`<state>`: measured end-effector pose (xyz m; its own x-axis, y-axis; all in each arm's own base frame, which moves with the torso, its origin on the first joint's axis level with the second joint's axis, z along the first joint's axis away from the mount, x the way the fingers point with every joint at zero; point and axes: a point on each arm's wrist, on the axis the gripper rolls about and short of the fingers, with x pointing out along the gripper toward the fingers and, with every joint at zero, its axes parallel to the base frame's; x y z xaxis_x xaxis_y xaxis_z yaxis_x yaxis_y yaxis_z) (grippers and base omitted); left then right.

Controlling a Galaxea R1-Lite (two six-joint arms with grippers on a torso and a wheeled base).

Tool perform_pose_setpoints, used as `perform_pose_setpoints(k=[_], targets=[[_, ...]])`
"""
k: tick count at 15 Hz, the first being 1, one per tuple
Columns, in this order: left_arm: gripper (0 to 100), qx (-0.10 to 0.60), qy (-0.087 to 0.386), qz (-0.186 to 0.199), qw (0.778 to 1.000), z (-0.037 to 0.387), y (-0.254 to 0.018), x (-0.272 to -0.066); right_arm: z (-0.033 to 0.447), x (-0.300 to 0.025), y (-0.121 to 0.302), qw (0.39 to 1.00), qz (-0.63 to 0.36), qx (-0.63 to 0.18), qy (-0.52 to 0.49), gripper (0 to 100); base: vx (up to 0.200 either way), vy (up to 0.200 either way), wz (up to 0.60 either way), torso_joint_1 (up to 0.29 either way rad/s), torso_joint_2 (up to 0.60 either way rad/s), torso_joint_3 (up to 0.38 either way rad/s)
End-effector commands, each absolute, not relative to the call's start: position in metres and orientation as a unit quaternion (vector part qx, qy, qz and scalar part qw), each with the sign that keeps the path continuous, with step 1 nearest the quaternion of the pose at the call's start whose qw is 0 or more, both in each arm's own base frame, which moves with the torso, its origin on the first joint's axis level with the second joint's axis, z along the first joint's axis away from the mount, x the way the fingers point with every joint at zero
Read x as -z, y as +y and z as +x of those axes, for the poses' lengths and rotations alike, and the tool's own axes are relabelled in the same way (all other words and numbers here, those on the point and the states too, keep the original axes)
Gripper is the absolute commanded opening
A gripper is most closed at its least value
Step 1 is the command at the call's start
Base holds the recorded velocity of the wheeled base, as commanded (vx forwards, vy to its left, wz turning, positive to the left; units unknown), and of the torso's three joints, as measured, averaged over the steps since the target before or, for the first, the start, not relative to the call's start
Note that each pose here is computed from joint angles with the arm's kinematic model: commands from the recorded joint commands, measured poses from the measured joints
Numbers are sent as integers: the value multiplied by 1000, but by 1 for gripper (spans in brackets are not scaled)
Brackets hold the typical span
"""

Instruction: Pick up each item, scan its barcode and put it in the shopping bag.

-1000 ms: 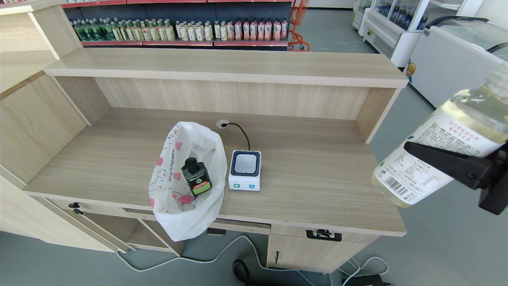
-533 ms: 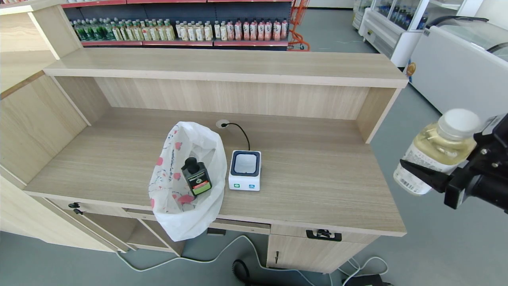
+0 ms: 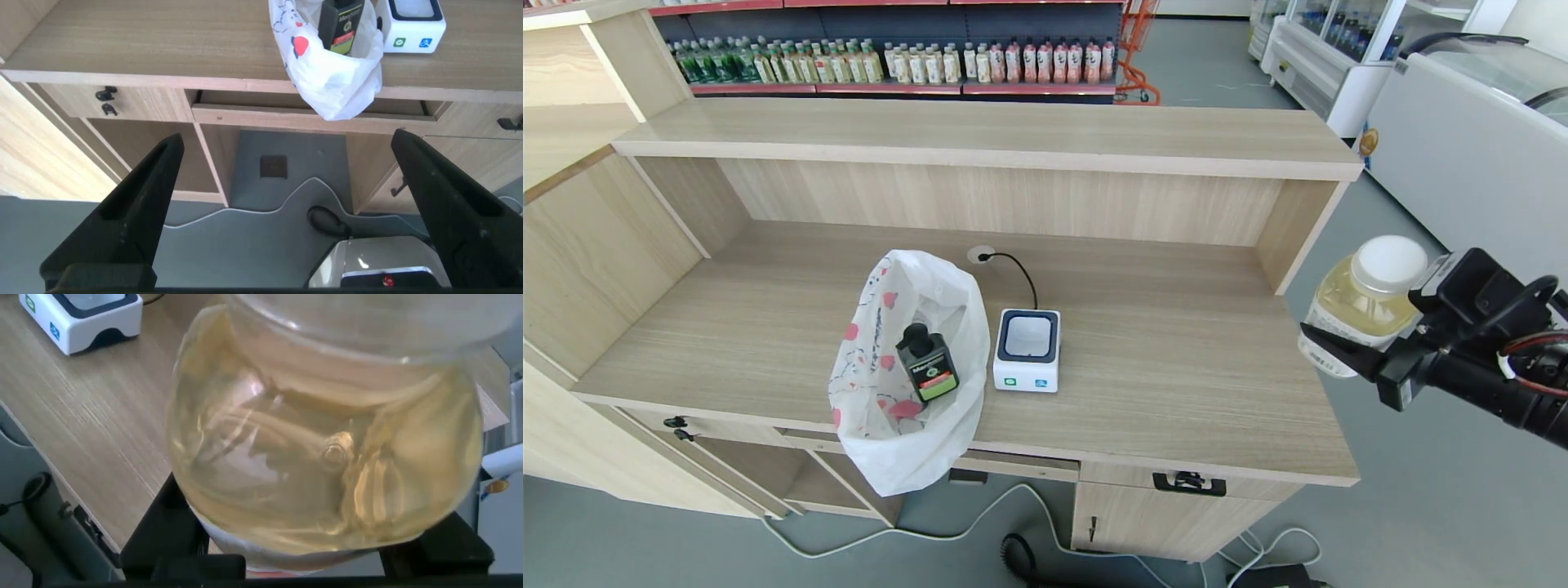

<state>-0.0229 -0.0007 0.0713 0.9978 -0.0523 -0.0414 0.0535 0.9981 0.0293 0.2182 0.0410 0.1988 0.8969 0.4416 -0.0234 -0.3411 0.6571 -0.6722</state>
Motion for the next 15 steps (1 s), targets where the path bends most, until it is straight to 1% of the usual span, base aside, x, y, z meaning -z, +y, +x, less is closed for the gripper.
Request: perform_pose_setpoints(k=[1, 7, 9, 11, 15], targets=[[100, 26, 20, 16, 999, -23, -1, -71, 223, -193, 42, 907, -352, -222, -60, 0, 0, 0, 0, 0, 0, 0], [100, 26, 20, 17, 999, -23, -1, -71, 227, -193, 50, 903, -352, -236, -65, 0, 0, 0, 0, 0, 0, 0], [100, 26, 20, 17, 999, -23, -1, -71, 228, -195, 54, 902, -349, -243, -72, 0, 0, 200, 0, 2, 0, 2], [100, 26, 20, 17, 999, -23, -1, -71, 234, -203, 68, 899, -340, -258, -100, 0, 0, 200, 0, 0, 0, 2], [100, 26, 20, 17, 999, -23, -1, -71, 248, -200, 83, 898, -320, -272, -130, 0, 0, 200, 0, 6, 5, 2]])
